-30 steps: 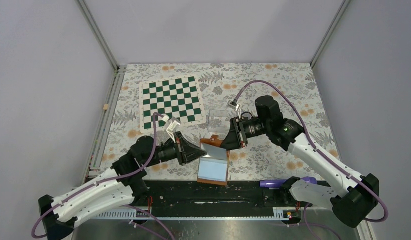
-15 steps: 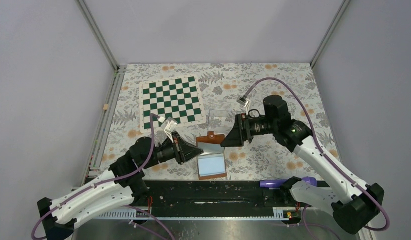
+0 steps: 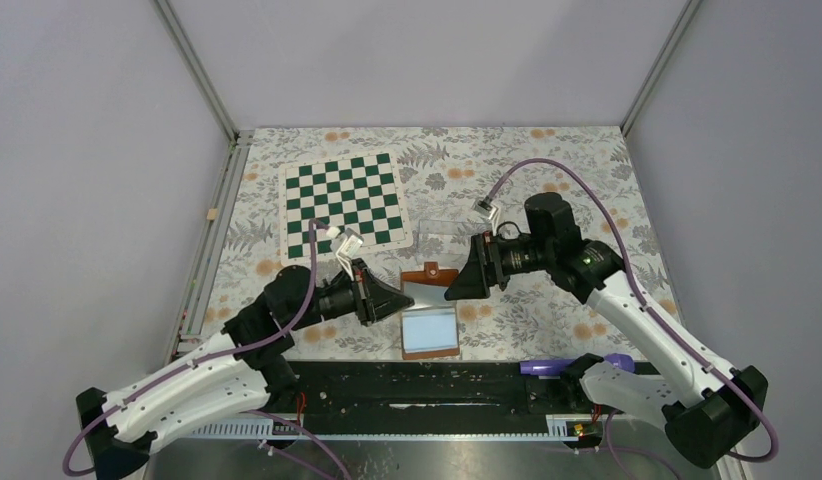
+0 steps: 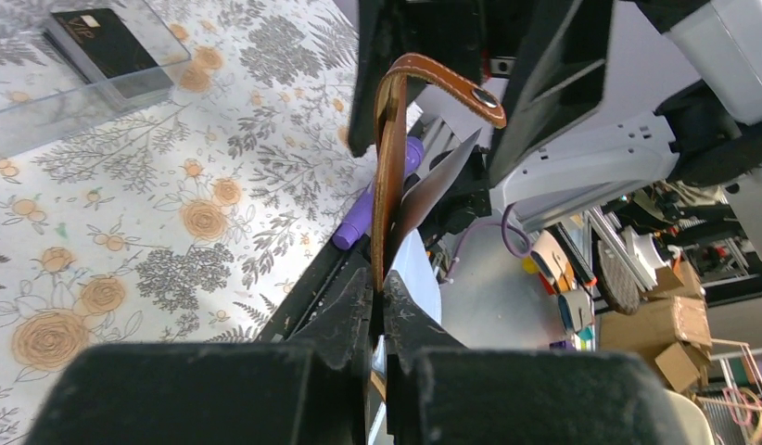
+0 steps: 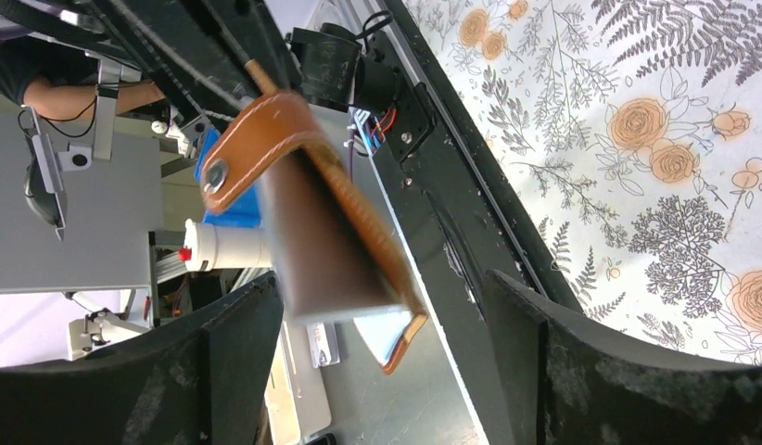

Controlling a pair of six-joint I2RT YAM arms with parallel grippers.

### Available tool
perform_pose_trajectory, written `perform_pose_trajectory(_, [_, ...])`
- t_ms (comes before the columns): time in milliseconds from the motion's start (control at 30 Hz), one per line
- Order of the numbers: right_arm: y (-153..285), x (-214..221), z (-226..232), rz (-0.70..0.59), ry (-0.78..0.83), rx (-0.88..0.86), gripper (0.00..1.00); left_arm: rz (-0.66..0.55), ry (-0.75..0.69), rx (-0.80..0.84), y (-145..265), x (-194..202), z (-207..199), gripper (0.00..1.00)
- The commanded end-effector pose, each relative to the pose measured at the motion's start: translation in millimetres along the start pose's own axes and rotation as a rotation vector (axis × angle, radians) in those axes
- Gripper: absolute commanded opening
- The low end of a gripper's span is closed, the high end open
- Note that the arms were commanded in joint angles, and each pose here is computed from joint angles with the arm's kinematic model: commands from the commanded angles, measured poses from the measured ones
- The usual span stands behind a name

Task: Put the credit cards into the card holder
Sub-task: Open the card holder.

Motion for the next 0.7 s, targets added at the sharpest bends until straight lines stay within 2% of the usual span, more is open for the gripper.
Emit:
perform_pose_trajectory(0, [-2.3,-6.5,2.6,0.029,0.007,-0.014,0.84,-0.008,-0.024,0.171,-1.6,-16.4,-34.8,0.00])
perform_pose_trajectory(100, [-4.4,-8.7,5.7,0.057,0.017,-0.017,0.80,0.022,-0.022,0.205,-3.6,-14.1,-38.9,0.00])
perform_pose_trajectory(200, [-7.6,-8.2,10.2,0.108,0.031,-0.040,0.67,0.041,-0.020,0.216,-4.9,-12.7,-40.2,0.00])
perform_pose_trajectory(367, [-17.0,4.9,19.8,0.227,0.057,-0.066,0.55,0.046,-0.025,0.221,-5.4,-13.6,-41.8,0.00])
perform_pose_trajectory(467, [-21.0,10.4,24.9,0.262,0.055,-0.107,0.40,0.044,-0.026,0.215,-5.3,-13.5,-40.8,0.00])
perform_pose_trajectory(600, [-22.3,13.1,26.3,0.273,0.051,-0.136,0.05,0.035,-0.026,0.199,-5.0,-13.2,-37.7,0.00])
perform_pose_trajectory(633, [-22.7,13.2,25.7,0.271,0.048,-0.136,0.00,0.032,-0.026,0.192,-4.8,-13.0,-36.5,0.00])
perform_pose_trajectory(667, [-23.3,13.2,25.0,0.267,0.045,-0.135,0.00,0.032,-0.027,0.188,-4.5,-12.4,-35.5,0.00])
Point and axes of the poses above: each gripper's point midway between its finger pads, its own y axis back along the fingers, its own z axis along the line the jaws close on, x = y × z, the point moved 5 cm from there along y, back along the fingers, and after that the axes turned 5 degrees about y, right-handed, at the moved point
